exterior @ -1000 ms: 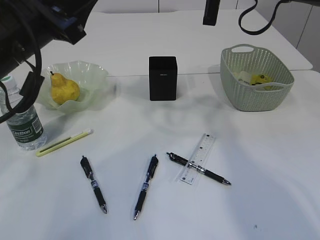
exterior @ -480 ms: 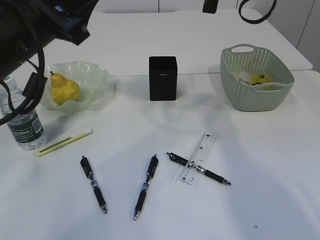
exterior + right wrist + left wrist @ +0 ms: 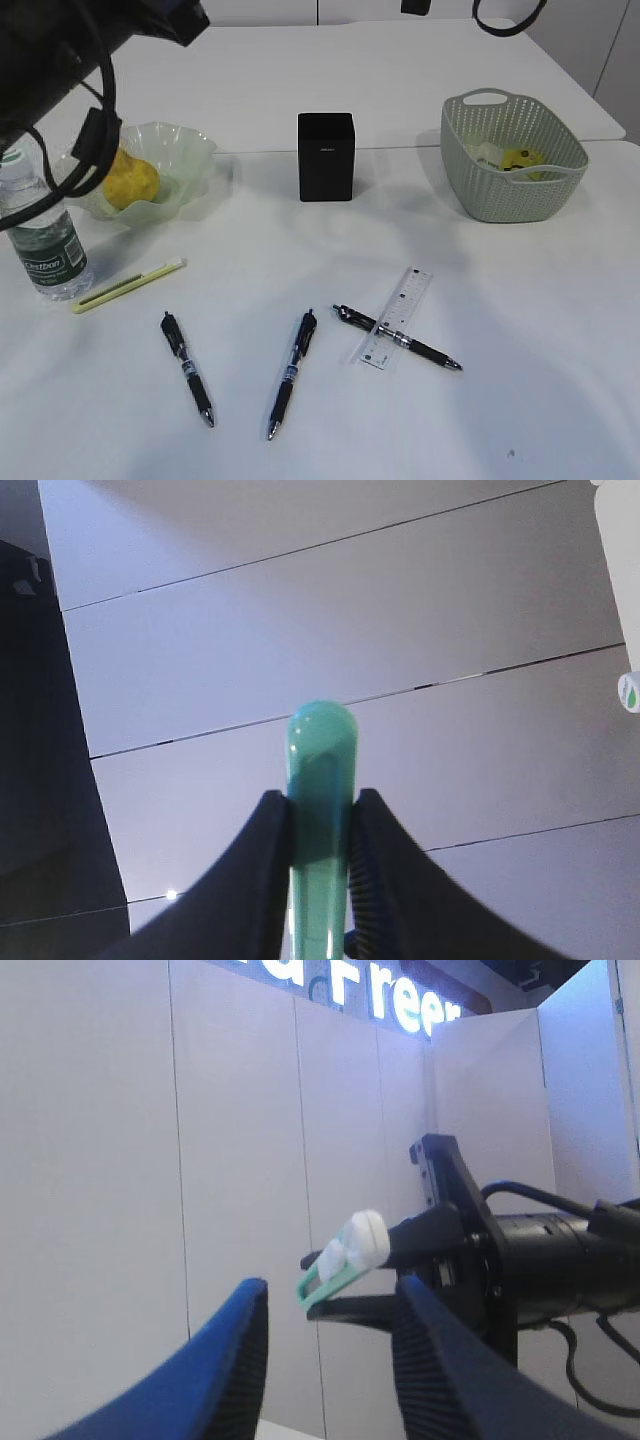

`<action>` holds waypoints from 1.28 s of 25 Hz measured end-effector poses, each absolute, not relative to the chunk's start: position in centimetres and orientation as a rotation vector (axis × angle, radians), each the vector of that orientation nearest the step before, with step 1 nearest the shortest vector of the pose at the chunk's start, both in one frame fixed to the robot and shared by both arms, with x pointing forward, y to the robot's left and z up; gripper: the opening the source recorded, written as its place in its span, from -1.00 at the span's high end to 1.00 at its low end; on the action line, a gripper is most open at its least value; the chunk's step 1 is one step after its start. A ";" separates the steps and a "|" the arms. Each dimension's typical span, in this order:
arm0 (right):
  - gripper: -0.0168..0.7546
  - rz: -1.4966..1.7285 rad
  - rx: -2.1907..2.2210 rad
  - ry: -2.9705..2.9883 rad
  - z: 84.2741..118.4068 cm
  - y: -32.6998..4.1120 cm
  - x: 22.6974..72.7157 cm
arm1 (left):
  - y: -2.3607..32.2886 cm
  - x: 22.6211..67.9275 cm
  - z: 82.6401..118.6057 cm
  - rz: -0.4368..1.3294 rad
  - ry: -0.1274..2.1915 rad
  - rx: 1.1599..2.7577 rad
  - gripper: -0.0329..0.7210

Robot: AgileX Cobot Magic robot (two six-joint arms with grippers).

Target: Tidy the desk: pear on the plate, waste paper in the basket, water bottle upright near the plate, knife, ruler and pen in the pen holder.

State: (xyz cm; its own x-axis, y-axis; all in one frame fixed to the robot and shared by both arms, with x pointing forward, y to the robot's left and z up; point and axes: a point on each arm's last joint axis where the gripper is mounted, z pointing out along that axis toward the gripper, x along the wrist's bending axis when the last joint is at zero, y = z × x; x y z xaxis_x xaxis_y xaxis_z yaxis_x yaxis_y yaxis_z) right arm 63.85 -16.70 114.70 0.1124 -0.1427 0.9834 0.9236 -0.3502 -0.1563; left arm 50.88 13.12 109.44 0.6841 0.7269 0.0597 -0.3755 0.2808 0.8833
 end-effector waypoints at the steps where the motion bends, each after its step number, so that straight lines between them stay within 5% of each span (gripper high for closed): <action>1: 0.53 -1.418 -1.439 -0.820 114.7 -16.7 63.8 | 12.8 50.9 109.7 0.760 0.384 1.039 0.15; 24: 0.53 -1.422 -1.439 -0.824 114.7 -16.7 63.9 | 11.9 51.4 108.9 0.677 0.436 1.030 0.14; 32: 0.53 -1.424 -1.442 -0.822 114.7 -16.7 63.9 | 12.1 51.5 108.9 0.671 0.466 1.009 -0.04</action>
